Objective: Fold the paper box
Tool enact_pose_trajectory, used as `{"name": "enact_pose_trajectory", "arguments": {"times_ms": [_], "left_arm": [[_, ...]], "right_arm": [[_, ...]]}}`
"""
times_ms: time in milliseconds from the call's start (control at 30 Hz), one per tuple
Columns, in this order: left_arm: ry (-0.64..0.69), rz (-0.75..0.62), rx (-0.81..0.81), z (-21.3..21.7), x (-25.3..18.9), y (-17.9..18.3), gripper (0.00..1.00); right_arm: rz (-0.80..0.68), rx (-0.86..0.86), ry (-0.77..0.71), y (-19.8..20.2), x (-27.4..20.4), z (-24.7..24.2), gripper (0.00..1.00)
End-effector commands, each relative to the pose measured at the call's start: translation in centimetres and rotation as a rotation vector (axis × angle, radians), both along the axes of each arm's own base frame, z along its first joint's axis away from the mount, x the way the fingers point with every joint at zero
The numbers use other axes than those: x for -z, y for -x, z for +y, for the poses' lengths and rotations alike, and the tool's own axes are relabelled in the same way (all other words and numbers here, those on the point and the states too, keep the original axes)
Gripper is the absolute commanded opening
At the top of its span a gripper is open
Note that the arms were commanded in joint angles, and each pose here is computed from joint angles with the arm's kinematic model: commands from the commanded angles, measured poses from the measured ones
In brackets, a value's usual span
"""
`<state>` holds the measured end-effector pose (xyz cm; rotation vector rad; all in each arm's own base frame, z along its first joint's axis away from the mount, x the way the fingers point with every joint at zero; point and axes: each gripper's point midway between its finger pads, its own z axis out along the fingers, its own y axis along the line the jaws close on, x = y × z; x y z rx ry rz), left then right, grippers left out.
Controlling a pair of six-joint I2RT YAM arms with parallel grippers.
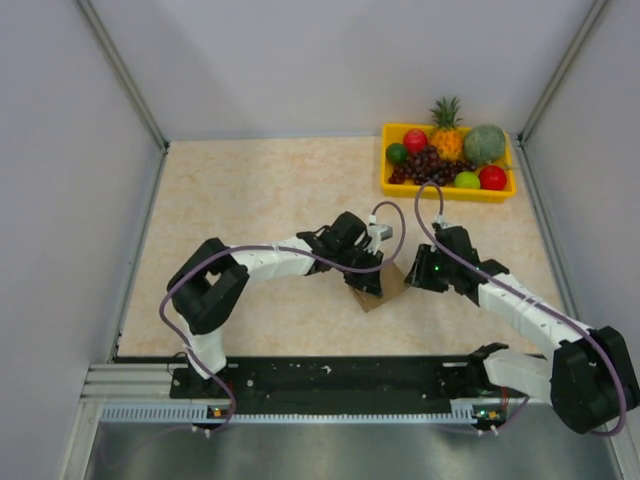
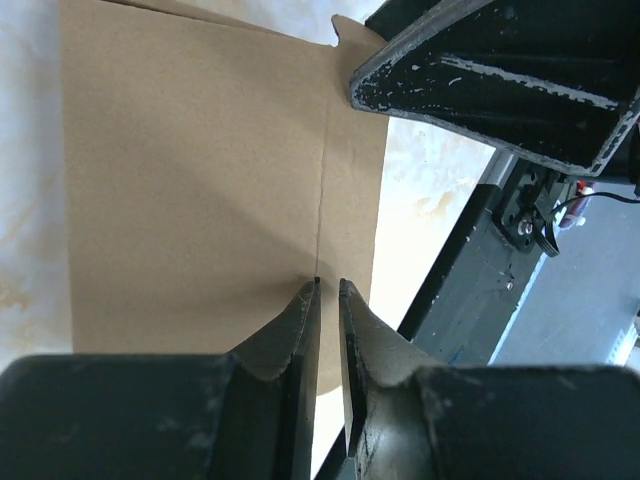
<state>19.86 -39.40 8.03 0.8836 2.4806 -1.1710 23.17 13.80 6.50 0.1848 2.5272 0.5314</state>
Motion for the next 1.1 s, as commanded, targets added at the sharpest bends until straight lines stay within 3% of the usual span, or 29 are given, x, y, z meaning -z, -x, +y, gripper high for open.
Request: {"name": "enact_pose_trajectory", "arguments": {"times_ms": [0, 367, 500, 700, 733, 800, 867, 900, 933, 1000, 1067], "left_arm": [[-0.012, -0.022, -0.011, -0.5, 1.9, -0.9, 0.18], [-0.103, -0.02, -0.026, 1.0, 4.3, -0.8, 0.18], [-0.068, -0.03, -0.005, 1.0, 2.0, -0.3, 0.25], [0.029, -0.096, -0.045, 1.8, -3.9, -0.4, 0.33], [0.022, -0.085, -0.056, 2.6, -3.5, 0.0, 0.34], [0.085, -0.09, -0.098, 3.4, -5.4, 0.0, 0.34], [0.1, -0.037, -0.138, 5.2, -4.3, 0.6, 0.35], [0.174, -0.034, -0.173, 5.1, -6.0, 0.6, 0.36], [0.177, 0.017, -0.186, 6.1, -4.8, 1.6, 0.37], [0.305, 0.023, -0.274, 6.4, -7.2, 0.7, 0.4], [0.333, 0.065, -0.34, 7.7, -5.8, 1.3, 0.4]], "right_arm": [[-0.015, 0.0, -0.008, -0.9, 0.4, 0.2, 0.36], [0.004, 0.017, 0.037, -1.3, 1.6, -0.3, 0.36], [-0.034, -0.01, 0.013, -1.6, 0.2, 0.1, 0.39], [-0.119, -0.164, -0.073, -0.7, -3.2, 2.1, 0.54], [-0.127, -0.157, -0.04, -0.5, -3.3, 1.5, 0.66], [-0.177, -0.139, -0.022, -0.7, -4.9, 1.0, 0.73], [-0.21, -0.127, -0.019, -1.3, -6.3, 0.8, 0.82], [-0.214, -0.117, -0.03, -1.6, -6.7, 0.7, 0.86], [-0.183, -0.137, -0.076, -1.8, -6.6, 1.3, 0.89], [-0.205, -0.12, -0.161, -3.7, -7.5, 0.9, 0.89], [-0.137, -0.193, -0.234, -4.1, -6.7, 2.1, 0.89]]}}
